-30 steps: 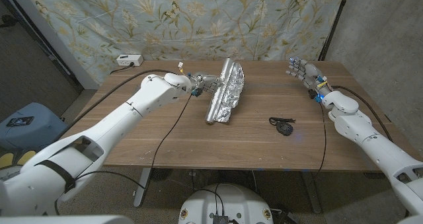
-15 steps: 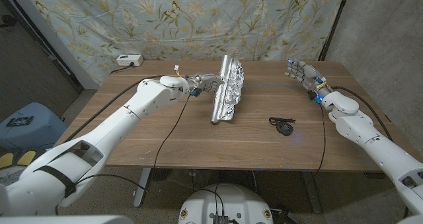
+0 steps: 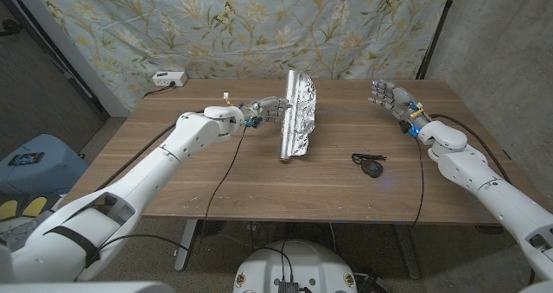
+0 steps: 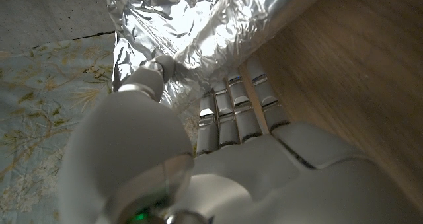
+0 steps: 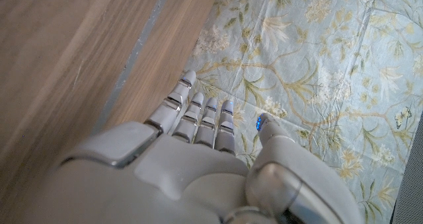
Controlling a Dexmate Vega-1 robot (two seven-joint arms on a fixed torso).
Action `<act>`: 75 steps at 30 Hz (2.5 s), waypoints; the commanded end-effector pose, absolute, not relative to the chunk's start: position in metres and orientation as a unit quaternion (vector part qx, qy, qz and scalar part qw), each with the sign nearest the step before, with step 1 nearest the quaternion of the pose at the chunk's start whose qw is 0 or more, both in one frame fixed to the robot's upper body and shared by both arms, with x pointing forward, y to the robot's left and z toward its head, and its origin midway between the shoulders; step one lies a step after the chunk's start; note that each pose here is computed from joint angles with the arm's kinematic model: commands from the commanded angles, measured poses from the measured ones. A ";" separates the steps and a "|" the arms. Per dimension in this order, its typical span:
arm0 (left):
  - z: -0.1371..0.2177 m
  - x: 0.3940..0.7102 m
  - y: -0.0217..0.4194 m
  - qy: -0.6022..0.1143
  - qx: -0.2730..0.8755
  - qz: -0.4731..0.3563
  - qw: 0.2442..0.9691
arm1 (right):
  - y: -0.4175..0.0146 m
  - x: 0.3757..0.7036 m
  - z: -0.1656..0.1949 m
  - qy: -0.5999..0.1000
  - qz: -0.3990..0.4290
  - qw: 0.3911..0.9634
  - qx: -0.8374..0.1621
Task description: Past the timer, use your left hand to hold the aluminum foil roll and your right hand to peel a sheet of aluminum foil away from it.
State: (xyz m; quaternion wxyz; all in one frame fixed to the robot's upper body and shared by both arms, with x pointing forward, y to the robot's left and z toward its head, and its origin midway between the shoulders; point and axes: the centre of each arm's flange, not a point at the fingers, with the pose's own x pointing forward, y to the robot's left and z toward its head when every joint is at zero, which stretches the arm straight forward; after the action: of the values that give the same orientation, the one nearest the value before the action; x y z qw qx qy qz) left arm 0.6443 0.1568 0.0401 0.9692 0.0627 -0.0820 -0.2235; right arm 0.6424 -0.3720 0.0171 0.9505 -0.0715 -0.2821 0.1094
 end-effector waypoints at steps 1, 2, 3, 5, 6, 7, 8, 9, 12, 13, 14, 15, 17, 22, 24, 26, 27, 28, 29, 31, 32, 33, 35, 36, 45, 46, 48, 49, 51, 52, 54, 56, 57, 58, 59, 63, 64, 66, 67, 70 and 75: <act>0.028 0.653 0.161 -0.077 -0.015 -0.255 0.964 | -0.364 0.640 0.016 -0.273 0.113 0.952 -0.080; 0.027 0.654 0.162 -0.075 -0.023 -0.260 0.962 | -0.364 0.640 0.016 -0.273 0.114 0.952 -0.082; 0.027 0.655 0.162 -0.076 -0.029 -0.261 0.962 | -0.364 0.640 0.016 -0.273 0.114 0.952 -0.081; 0.027 0.656 0.161 -0.076 -0.030 -0.262 0.961 | -0.364 0.640 0.016 -0.272 0.113 0.952 -0.082; 0.026 0.657 0.161 -0.075 -0.037 -0.267 0.960 | -0.364 0.640 0.016 -0.271 0.113 0.952 -0.082; 0.025 0.659 0.162 -0.073 -0.048 -0.271 0.959 | -0.363 0.640 0.017 -0.271 0.113 0.952 -0.083; 0.025 0.660 0.162 -0.072 -0.052 -0.274 0.958 | -0.363 0.640 0.017 -0.272 0.115 0.952 -0.085; 0.025 0.660 0.162 -0.073 -0.044 -0.269 0.959 | -0.363 0.640 0.017 -0.272 0.115 0.951 -0.086; 0.024 0.663 0.161 -0.068 -0.067 -0.281 0.955 | -0.363 0.640 0.017 -0.269 0.114 0.953 -0.084; 0.022 0.664 0.161 -0.067 -0.082 -0.287 0.952 | -0.363 0.641 0.016 -0.269 0.115 0.953 -0.084; 0.022 0.664 0.161 -0.066 -0.097 -0.294 0.948 | -0.363 0.641 0.016 -0.268 0.114 0.953 -0.083; 0.022 0.664 0.161 -0.067 -0.101 -0.293 0.948 | -0.363 0.641 0.016 -0.267 0.115 0.953 -0.084; 0.024 0.664 0.161 -0.072 -0.096 -0.294 0.948 | -0.363 0.641 0.016 -0.266 0.116 0.953 -0.087; 0.027 0.664 0.160 -0.078 -0.118 -0.299 0.944 | -0.364 0.641 0.018 -0.264 0.118 0.953 -0.089; 0.026 0.664 0.159 -0.077 -0.129 -0.304 0.941 | -0.363 0.641 0.019 -0.263 0.118 0.953 -0.091; 0.025 0.665 0.159 -0.074 -0.133 -0.304 0.940 | -0.362 0.641 0.019 -0.261 0.120 0.953 -0.092; 0.024 0.665 0.159 -0.073 -0.141 -0.307 0.938 | -0.362 0.641 0.019 -0.262 0.122 0.953 -0.094; 0.023 0.665 0.159 -0.071 -0.145 -0.309 0.937 | -0.361 0.641 0.019 -0.261 0.122 0.953 -0.094; 0.022 0.665 0.159 -0.069 -0.148 -0.309 0.937 | -0.361 0.642 0.019 -0.259 0.123 0.953 -0.093; 0.018 0.667 0.159 -0.062 -0.169 -0.318 0.931 | -0.360 0.642 0.019 -0.259 0.126 0.953 -0.096; 0.017 0.667 0.159 -0.059 -0.175 -0.320 0.929 | -0.360 0.642 0.019 -0.258 0.127 0.953 -0.095; 0.016 0.667 0.159 -0.057 -0.181 -0.322 0.928 | -0.359 0.642 0.019 -0.257 0.129 0.953 -0.097; 0.014 0.667 0.159 -0.055 -0.183 -0.324 0.927 | -0.358 0.641 0.018 -0.256 0.132 0.952 -0.100; 0.013 0.667 0.159 -0.053 -0.186 -0.324 0.926 | -0.357 0.641 0.018 -0.255 0.133 0.953 -0.099; 0.004 0.666 0.159 -0.042 -0.203 -0.327 0.922 | -0.349 0.633 0.022 -0.235 0.150 0.952 -0.123; 0.003 0.666 0.159 -0.041 -0.204 -0.327 0.922 | -0.347 0.631 0.023 -0.233 0.151 0.952 -0.129; 0.002 0.666 0.159 -0.039 -0.202 -0.328 0.922 | -0.344 0.627 0.026 -0.226 0.155 0.952 -0.138; 0.002 0.666 0.159 -0.038 -0.203 -0.328 0.922 | -0.343 0.625 0.028 -0.224 0.158 0.951 -0.147; 0.002 0.665 0.159 -0.036 -0.204 -0.328 0.922 | -0.340 0.621 0.032 -0.218 0.159 0.950 -0.158; 0.002 0.665 0.159 -0.036 -0.203 -0.329 0.921 | -0.338 0.619 0.034 -0.216 0.159 0.949 -0.164; 0.001 0.665 0.158 -0.034 -0.205 -0.330 0.921 | -0.336 0.614 0.038 -0.213 0.160 0.948 -0.173; 0.000 0.665 0.158 -0.032 -0.205 -0.334 0.920 | -0.334 0.611 0.041 -0.211 0.161 0.947 -0.179; -0.001 0.665 0.157 -0.030 -0.208 -0.334 0.919 | -0.333 0.610 0.042 -0.210 0.162 0.947 -0.180; -0.001 0.665 0.157 -0.026 -0.210 -0.335 0.918 | -0.333 0.609 0.043 -0.211 0.163 0.947 -0.180; -0.002 0.665 0.157 -0.026 -0.210 -0.336 0.918 | -0.333 0.608 0.044 -0.209 0.163 0.947 -0.181; -0.004 0.665 0.155 -0.018 -0.223 -0.343 0.912 | -0.330 0.604 0.046 -0.208 0.165 0.946 -0.188; -0.005 0.665 0.155 -0.015 -0.231 -0.345 0.910 | -0.329 0.604 0.046 -0.207 0.167 0.946 -0.184; -0.006 0.666 0.154 -0.011 -0.238 -0.349 0.906 | -0.329 0.604 0.046 -0.207 0.171 0.946 -0.182; -0.007 0.666 0.153 -0.010 -0.241 -0.350 0.905 | -0.329 0.603 0.047 -0.206 0.172 0.945 -0.185; -0.009 0.667 0.152 -0.003 -0.253 -0.355 0.900 | -0.327 0.599 0.048 -0.203 0.175 0.944 -0.190; -0.014 0.669 0.148 0.007 -0.270 -0.362 0.892 | -0.325 0.593 0.052 -0.191 0.184 0.942 -0.207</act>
State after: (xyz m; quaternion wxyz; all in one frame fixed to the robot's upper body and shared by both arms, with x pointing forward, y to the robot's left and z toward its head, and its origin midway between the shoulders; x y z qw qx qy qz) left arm 0.6674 0.1550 -0.0067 0.9096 -0.2338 -0.0140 -0.3431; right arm 0.6073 -0.3314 0.0427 0.9474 -0.1799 -0.2047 0.1680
